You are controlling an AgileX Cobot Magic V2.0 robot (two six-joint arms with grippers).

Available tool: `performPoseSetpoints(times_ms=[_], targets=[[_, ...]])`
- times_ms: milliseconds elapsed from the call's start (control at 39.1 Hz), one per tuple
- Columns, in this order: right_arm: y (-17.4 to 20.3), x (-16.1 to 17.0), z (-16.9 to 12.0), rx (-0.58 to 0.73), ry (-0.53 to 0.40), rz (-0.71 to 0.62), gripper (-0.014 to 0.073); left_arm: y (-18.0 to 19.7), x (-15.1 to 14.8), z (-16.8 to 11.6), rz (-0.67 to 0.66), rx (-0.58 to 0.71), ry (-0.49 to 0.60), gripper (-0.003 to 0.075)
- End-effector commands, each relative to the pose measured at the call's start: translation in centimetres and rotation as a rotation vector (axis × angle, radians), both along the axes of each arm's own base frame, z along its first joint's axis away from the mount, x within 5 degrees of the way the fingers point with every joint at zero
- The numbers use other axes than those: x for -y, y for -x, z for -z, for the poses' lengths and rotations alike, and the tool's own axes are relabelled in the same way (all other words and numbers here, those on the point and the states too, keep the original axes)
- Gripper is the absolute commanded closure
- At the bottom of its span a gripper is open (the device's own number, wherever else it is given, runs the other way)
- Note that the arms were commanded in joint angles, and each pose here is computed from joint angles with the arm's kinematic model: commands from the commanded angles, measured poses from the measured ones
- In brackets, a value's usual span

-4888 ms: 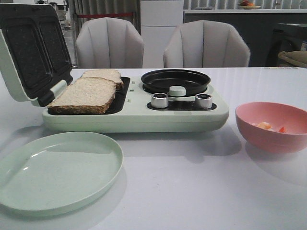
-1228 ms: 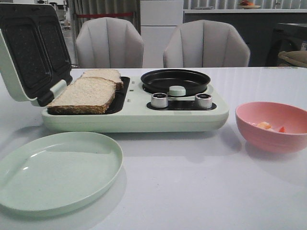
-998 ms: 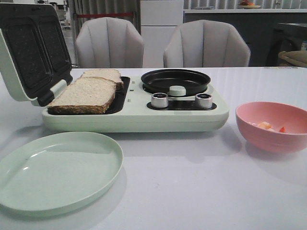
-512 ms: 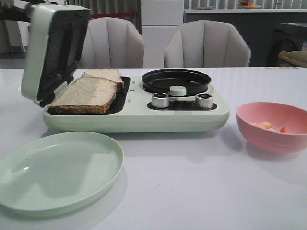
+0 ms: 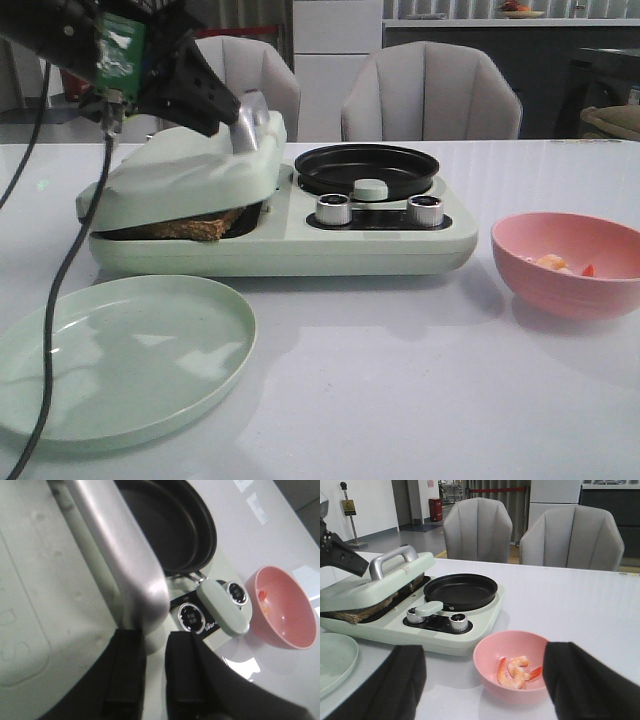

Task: Make breakfast with bread and shrimp
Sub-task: 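Grasp the sandwich maker lid handle and swing the lid closed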

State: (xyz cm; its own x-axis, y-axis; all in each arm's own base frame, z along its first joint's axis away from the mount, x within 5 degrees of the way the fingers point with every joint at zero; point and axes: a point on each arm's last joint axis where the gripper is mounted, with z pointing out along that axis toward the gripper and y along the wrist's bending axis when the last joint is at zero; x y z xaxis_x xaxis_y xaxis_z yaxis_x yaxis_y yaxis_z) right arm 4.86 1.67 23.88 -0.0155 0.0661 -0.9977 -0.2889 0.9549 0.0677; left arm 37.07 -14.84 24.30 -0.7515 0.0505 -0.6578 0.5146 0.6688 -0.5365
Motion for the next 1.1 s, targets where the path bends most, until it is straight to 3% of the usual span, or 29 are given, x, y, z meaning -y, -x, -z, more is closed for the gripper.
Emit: performPoseSetpoints(times_ms=[0, 307, 512, 717, 845, 1075], targets=[[0.1, 0.2, -1.6, 0.092, -0.03, 0.021, 0.0013, 0.0, 0.6, -1.3, 0.009, 0.026, 0.04, 0.0512], [0.1, 0.2, -1.6, 0.092, -0.03, 0.021, 0.0013, 0.1, 0.6, -1.1, 0.022, 0.016, 0.041, 0.0512], [0.1, 0.2, -1.6, 0.092, -0.03, 0.021, 0.0013, 0.9, -1.1, -4.6, 0.019, 0.125, 0.009, 0.0512], [0.1, 0.2, -1.6, 0.092, -0.03, 0.021, 0.0013, 2.8, -4.8, -10.6, -0.054, 0.261, -0.172, 0.0512], [0.1, 0.2, -1.6, 0.092, -0.03, 0.021, 0.0013, 5.1, -7.6, -14.1, -0.136, 0.36, -0.371, 0.0512], [0.1, 0.2, -1.6, 0.092, -0.03, 0.021, 0.0013, 9.0, -11.9, -17.6, -0.363, 0.419, -0.624, 0.0512]])
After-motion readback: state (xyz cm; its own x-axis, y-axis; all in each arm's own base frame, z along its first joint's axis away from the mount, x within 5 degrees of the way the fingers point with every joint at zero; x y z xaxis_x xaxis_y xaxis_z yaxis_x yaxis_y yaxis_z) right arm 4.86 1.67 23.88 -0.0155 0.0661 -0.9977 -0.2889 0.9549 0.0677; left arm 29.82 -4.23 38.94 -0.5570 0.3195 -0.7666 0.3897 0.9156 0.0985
